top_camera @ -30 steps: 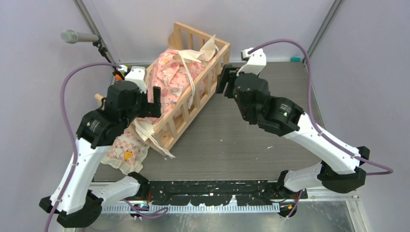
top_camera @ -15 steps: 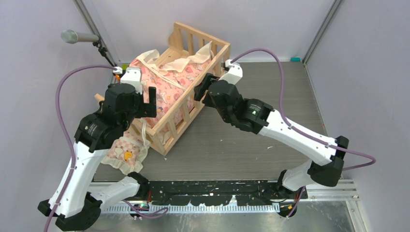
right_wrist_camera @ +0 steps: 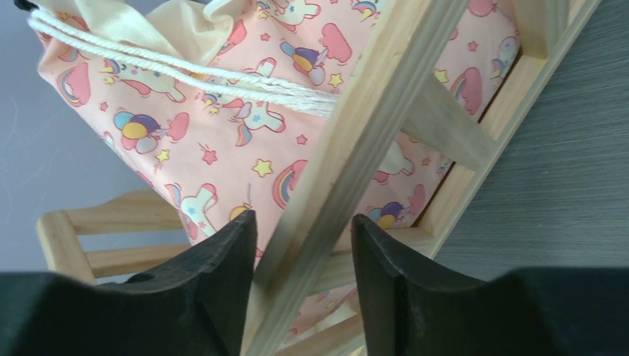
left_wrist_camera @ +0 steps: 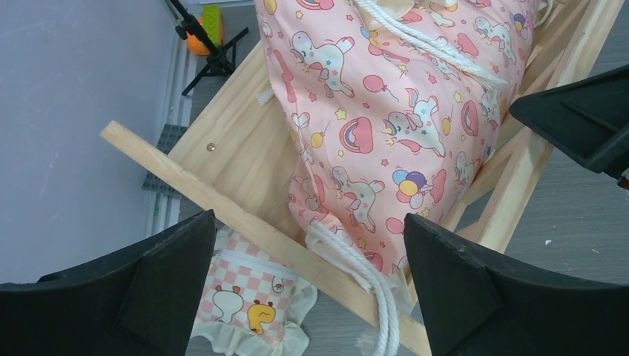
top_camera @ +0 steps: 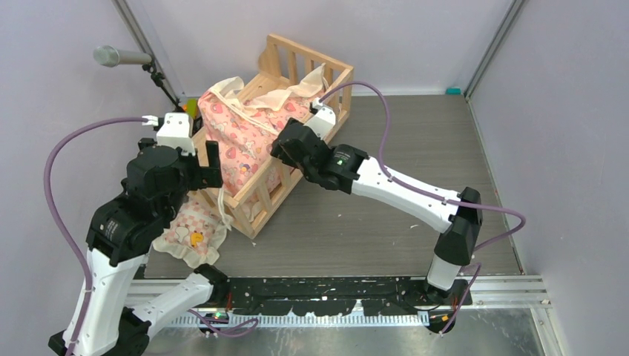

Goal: Set up the pet bed
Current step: Place the mattress on the bed frame, then move the bed frame to the center of the board.

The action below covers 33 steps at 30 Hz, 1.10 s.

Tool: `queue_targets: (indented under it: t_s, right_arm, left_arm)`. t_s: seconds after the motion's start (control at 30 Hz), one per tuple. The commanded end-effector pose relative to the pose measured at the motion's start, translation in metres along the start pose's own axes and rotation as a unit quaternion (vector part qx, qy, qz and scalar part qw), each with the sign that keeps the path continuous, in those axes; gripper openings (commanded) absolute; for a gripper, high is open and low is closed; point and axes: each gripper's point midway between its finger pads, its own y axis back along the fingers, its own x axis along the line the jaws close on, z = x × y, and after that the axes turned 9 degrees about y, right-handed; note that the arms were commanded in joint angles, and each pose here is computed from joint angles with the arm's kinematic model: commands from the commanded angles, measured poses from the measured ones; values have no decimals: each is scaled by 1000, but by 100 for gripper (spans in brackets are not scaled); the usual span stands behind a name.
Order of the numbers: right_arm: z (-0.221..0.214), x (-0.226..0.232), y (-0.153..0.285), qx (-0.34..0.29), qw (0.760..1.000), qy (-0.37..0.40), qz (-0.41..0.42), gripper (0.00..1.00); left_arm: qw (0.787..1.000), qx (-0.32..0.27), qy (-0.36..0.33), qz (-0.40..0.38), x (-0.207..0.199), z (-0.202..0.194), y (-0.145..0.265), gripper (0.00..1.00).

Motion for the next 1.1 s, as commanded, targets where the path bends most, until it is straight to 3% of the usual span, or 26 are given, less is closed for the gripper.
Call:
queue_targets:
  t_s: [0.0,0.1,0.2,0.47,0.73,1.07]
  right_arm:
    - [13,-12,-8,-19,999,2,-42,43]
    - [25,-28,-9,-26,998,-2,-56,16]
    - [49,-52,-4,-34,997,-14,-67,2]
    - [122,-142,32,-41,988,92,-120,0]
    - [140,-222,50,26,962,205,-180,0]
    - [118,-229,62,78,968,190,-142,1]
  left_arm:
    - [1000,-9,-15,6,6,4,5,100]
    - [1000,-10,-19,7,9,2,7,100]
    - [1000,-12,-18,3,10,0,9,100]
    - [1000,-7,-16,-21,-1,-1,7,100]
    - [998,5,-16,-54,-17,-7,0,100]
    - [994,8,-14,-107,-42,-9,-9,100]
